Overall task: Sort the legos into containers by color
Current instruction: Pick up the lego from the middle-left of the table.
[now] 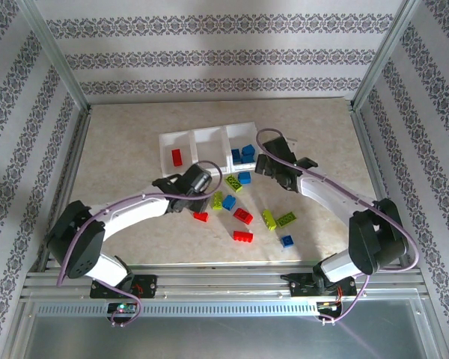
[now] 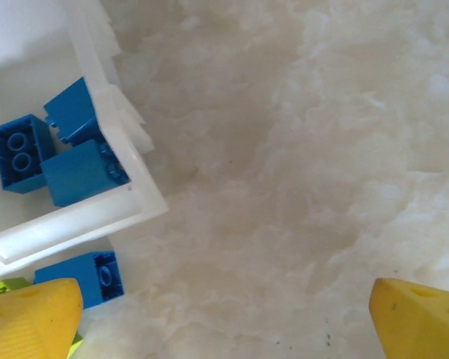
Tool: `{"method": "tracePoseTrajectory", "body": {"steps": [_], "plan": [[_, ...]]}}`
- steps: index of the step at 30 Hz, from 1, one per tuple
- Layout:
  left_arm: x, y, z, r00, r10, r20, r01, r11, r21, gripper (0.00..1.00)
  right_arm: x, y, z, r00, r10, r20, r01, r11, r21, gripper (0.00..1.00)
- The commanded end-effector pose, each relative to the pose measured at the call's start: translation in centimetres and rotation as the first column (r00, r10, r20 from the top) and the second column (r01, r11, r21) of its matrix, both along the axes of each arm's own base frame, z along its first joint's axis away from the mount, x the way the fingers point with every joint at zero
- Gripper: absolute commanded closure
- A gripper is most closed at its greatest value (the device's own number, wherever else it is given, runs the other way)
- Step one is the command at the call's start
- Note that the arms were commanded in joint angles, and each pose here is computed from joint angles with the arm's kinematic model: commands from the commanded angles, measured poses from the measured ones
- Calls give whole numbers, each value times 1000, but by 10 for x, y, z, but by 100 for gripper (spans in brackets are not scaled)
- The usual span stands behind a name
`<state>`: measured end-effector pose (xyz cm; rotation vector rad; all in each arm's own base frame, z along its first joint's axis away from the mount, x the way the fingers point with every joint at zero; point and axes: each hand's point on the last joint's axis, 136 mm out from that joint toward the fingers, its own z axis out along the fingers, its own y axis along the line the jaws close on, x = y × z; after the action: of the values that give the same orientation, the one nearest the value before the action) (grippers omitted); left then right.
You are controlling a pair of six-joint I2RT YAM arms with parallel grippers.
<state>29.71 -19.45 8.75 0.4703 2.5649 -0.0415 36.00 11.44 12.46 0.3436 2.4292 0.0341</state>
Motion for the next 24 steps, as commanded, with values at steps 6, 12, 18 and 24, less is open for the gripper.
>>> {"method": "tracePoseTrajectory", "body": {"steps": [6,12,18,24], "plan": [[71,48,57,954,242,175,-230,969,-86,46,-12,-17,10,992,-101,75,101,995,0,2],[100,64,55,946,280,163,-267,959,-99,48,-18,-22,10,990,-117,81,118,993,-1,2],[77,47,51,975,214,67,-199,964,-178,37,-25,-30,12,986,-139,94,141,990,-12,1],[12,24,14,984,132,-123,-150,976,-156,29,-25,-35,17,982,-152,111,155,988,-18,2]]}}
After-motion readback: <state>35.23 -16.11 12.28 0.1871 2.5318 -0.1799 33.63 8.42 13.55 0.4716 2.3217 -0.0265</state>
